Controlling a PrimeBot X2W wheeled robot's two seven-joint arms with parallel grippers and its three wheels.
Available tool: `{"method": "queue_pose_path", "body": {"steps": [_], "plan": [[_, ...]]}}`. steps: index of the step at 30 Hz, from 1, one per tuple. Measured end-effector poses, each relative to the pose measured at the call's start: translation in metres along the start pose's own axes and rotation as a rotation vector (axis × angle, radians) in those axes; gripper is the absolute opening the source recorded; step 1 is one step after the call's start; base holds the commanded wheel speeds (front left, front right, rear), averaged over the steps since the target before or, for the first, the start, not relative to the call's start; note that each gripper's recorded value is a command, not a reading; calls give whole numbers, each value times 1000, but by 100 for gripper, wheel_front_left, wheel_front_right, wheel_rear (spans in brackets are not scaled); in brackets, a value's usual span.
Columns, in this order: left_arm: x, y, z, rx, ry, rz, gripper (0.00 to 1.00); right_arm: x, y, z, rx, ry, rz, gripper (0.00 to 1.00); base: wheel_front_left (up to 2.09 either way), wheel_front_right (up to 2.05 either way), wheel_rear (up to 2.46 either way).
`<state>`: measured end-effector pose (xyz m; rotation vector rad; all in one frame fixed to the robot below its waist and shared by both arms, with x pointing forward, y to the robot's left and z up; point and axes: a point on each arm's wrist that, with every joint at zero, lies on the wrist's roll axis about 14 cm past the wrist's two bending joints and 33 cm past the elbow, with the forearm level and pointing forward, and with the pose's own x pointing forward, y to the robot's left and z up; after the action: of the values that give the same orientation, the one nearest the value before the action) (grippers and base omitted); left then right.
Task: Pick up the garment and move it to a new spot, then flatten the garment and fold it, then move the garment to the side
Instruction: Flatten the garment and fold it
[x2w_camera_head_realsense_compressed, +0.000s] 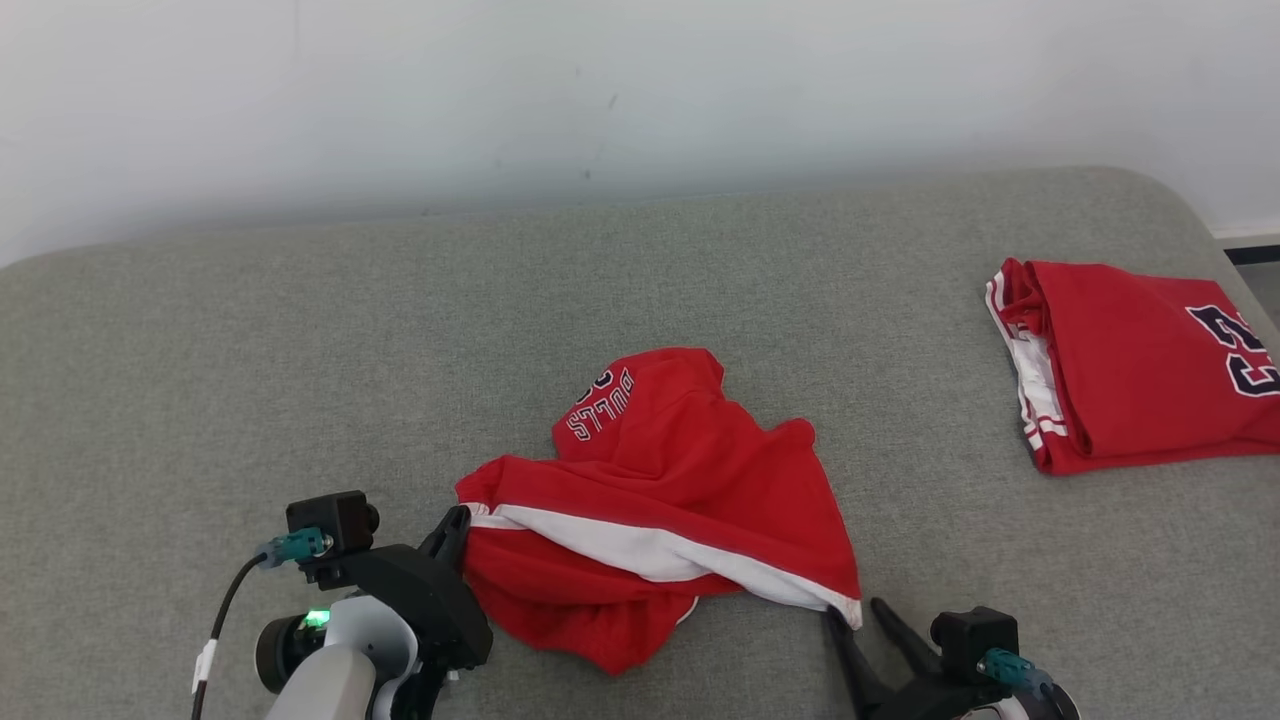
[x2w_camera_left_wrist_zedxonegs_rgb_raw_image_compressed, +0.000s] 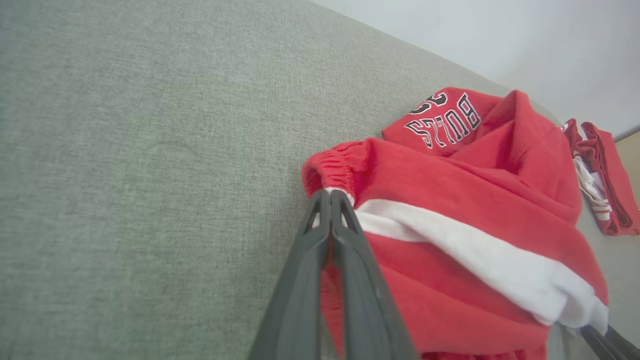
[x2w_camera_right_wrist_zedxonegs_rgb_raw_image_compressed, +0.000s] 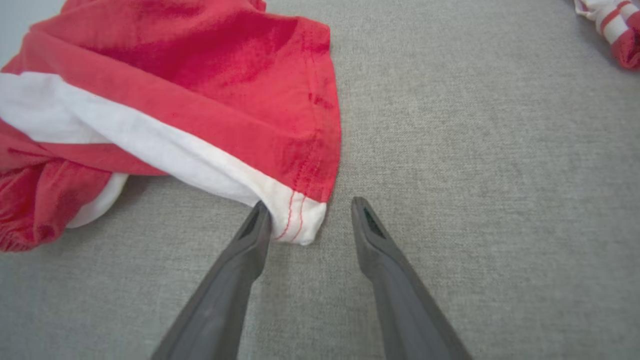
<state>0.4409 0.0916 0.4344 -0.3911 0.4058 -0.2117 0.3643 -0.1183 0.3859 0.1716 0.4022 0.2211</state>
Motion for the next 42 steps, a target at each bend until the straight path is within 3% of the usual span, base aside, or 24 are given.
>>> {"method": "queue_pose_path", "body": {"steps": [2,3,4,5,11,27,32,36,40,42], "plan": [[0,1,0,-3,0,1,0,1,0,-2,0,8,0,39,0,0,0],[0,1,-1,-3,0,2,0,1,0,-2,0,11,2,29,0,0,0],[0,1,-1,-3,-1,3,0,2,1,-2,1,13,3,3,0,0,0],[0,1,0,-4,-5,4,0,2,2,-2,1,13,5,0,0,0,0],[-2,-2,12,-26,-67,-10,0,4,2,14,7,-48,5,0,0,0,0],[-12,-52,76,-93,-236,-167,0,-16,-4,129,-81,-358,7,0,0,0,0],[-16,-60,85,-91,-256,-189,0,-21,-5,137,-80,-370,5,0,0,0,0],[-14,-56,84,-135,-249,-180,0,-17,2,135,-17,-338,31,0,0,0,0],[-3,-57,121,-196,-312,-208,0,1,17,194,0,-414,99,0,0,0,0],[5,-65,153,-164,-358,-246,0,12,19,230,1,-454,119,0,0,0,0]]}}
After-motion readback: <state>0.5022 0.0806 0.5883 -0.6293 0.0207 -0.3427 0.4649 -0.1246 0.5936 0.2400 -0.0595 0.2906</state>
